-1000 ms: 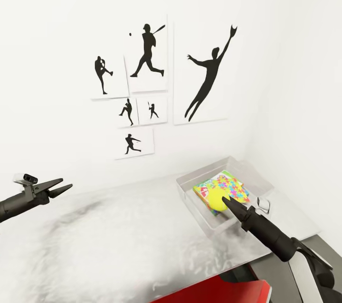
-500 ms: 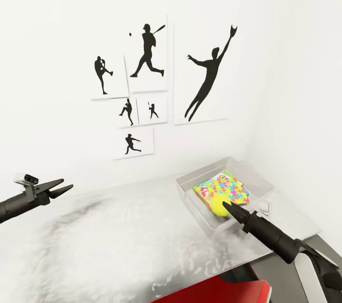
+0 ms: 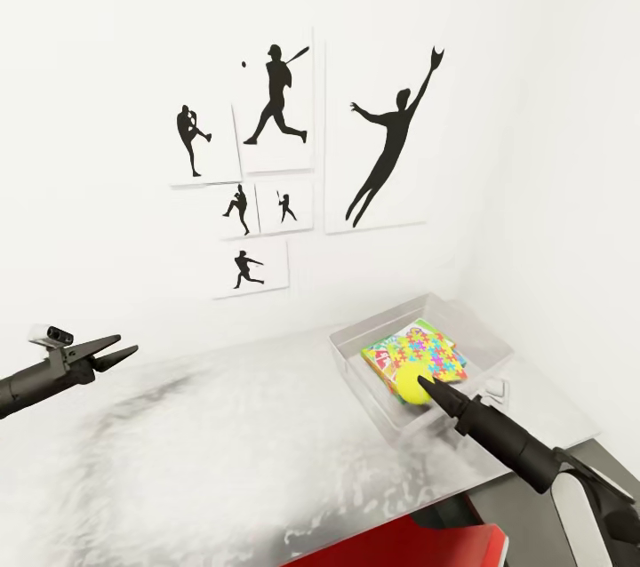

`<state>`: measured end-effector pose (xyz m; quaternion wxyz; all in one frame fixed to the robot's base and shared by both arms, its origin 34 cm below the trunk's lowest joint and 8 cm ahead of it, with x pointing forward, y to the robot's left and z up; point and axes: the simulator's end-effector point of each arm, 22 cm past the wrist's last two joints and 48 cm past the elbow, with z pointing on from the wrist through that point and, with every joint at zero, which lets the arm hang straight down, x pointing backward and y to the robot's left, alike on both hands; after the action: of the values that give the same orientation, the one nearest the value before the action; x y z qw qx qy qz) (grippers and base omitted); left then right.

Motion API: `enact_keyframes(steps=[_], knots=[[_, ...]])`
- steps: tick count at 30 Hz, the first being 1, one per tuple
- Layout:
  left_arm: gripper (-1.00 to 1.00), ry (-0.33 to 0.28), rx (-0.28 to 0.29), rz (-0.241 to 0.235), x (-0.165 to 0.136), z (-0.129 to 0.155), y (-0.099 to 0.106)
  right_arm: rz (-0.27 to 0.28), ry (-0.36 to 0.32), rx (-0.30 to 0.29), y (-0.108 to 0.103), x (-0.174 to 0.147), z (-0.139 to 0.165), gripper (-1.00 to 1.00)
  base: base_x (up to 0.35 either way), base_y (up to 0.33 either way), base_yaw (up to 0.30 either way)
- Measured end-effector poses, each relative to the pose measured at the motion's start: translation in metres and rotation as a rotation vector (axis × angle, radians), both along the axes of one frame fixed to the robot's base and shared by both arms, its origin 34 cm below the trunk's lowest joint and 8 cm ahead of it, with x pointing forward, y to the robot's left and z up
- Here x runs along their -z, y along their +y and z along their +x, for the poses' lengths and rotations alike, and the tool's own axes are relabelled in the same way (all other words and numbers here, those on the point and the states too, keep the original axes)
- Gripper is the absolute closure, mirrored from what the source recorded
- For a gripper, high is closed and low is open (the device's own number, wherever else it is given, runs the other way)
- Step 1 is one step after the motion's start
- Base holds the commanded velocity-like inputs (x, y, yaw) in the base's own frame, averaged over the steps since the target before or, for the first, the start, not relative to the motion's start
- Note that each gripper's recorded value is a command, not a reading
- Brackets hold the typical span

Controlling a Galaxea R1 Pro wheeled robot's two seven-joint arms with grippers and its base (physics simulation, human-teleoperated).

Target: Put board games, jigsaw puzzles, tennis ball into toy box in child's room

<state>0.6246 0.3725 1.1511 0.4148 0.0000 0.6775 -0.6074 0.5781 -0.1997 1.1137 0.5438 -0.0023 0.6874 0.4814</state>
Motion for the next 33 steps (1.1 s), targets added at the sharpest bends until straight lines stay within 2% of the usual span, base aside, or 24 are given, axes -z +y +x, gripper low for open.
enact_keyframes(steps=[17,18,24,33], knots=[[-1.0,0.0,0.0,0.0,0.0,0.0,0.0,-0.023,0.037,0.011,-0.001,-0.013,0.027,1.0,0.0,0.0,0.0],[-1.0,0.0,0.0,0.0,0.0,0.0,0.0,-0.039,0.106,0.01,0.0,-0.024,0.05,1.0,0.0,0.0,0.0],[-1.0,0.0,0.0,0.0,0.0,0.0,0.0,-0.075,0.162,0.037,-0.002,-0.033,0.073,1.0,0.0,0.0,0.0],[-1.0,0.0,0.001,0.0,0.0,0.0,0.0,-0.135,0.231,0.078,-0.007,-0.034,0.091,1.0,0.0,0.0,0.0]])
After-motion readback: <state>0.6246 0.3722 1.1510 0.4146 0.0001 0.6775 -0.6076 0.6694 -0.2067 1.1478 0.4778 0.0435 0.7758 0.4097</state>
